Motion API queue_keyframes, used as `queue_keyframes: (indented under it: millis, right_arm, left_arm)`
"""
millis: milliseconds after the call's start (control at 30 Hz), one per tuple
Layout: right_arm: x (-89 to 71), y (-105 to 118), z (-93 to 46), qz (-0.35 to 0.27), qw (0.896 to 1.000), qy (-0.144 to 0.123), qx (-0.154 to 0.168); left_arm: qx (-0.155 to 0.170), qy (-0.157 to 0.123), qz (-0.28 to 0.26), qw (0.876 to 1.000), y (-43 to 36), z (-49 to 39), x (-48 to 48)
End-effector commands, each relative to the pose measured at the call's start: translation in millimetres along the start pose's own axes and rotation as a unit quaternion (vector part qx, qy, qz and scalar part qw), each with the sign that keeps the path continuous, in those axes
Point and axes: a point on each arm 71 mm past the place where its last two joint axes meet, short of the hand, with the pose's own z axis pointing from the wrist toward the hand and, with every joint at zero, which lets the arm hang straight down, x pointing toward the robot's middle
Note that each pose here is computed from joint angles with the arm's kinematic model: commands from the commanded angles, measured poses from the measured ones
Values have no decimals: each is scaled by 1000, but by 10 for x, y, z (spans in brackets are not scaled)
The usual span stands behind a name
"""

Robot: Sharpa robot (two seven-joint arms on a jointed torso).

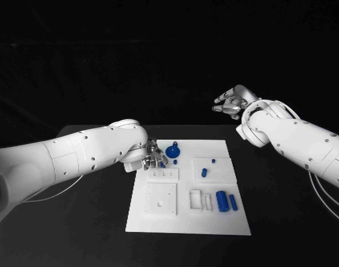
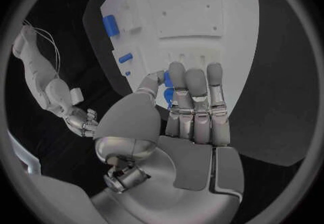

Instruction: Assemble the parts on the task board

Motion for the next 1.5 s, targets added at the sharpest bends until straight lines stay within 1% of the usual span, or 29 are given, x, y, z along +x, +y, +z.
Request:
queue_keyframes:
  millis: [33,300,567,767,867,1133,1500]
  right_arm:
    - [20,11,1,-1,1000,8,-1]
    - [32,33,0,0,1000,9,-3]
    - [34,40,-3,0,1000,10,-3]
    - [28,37,-5,0,1000,9,-3]
    - [26,35,-6,0,1000,9,-3]
    - [27,35,-6,0,1000,9,-3]
    - [28,35,-6,-1,1000,10,-2]
  left_arm:
    - [-9,51,18,998,-28,13,42]
    - [-15,49,28,998,-94,87,8]
    - [-13,43,28,999,-127,131,43]
    - [-15,25,28,999,-112,159,69]
    - [-15,22,28,999,-100,163,81]
    - [-14,24,30,999,-77,170,129]
    - [-11,31,22,999,-39,203,192]
